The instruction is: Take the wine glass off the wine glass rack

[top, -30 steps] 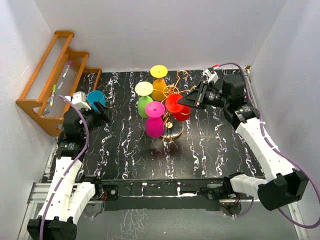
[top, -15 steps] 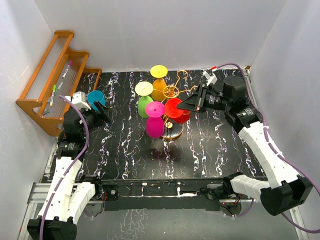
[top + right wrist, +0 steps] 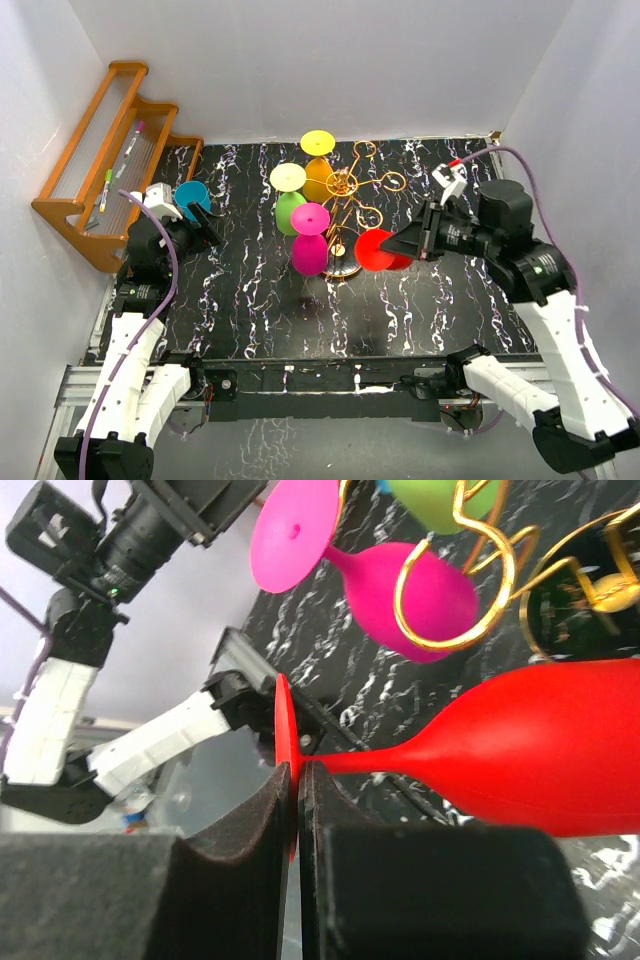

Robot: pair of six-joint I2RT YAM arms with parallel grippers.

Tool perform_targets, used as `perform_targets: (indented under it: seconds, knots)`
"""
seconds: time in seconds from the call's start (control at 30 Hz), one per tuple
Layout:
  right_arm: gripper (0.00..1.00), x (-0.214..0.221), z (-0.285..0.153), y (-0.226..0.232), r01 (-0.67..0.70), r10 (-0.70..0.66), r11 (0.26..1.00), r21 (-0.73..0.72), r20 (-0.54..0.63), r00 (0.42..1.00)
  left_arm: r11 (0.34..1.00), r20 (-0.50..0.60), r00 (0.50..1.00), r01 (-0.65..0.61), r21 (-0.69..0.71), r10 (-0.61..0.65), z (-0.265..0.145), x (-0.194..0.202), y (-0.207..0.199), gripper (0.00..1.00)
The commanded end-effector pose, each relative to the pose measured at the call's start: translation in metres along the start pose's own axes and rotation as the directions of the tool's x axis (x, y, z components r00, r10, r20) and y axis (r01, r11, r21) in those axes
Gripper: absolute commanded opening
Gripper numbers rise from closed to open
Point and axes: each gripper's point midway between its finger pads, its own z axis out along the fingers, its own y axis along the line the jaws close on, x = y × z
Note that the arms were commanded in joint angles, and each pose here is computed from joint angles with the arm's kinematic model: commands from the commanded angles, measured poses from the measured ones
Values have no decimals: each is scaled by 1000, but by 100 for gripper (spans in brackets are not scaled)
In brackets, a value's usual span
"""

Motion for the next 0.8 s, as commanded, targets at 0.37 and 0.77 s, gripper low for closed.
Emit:
perform_targets:
  seconds: [0.37, 0.77]
  knots:
    - [8, -73, -70, 88, 655, -619, 754, 50, 385, 684, 998, 1, 999, 50, 43, -50, -9, -5, -13, 73]
    - [8, -108, -47, 144, 786, -643, 589, -186, 480, 596, 795, -114, 980, 199, 573, -163, -115, -38, -138, 72]
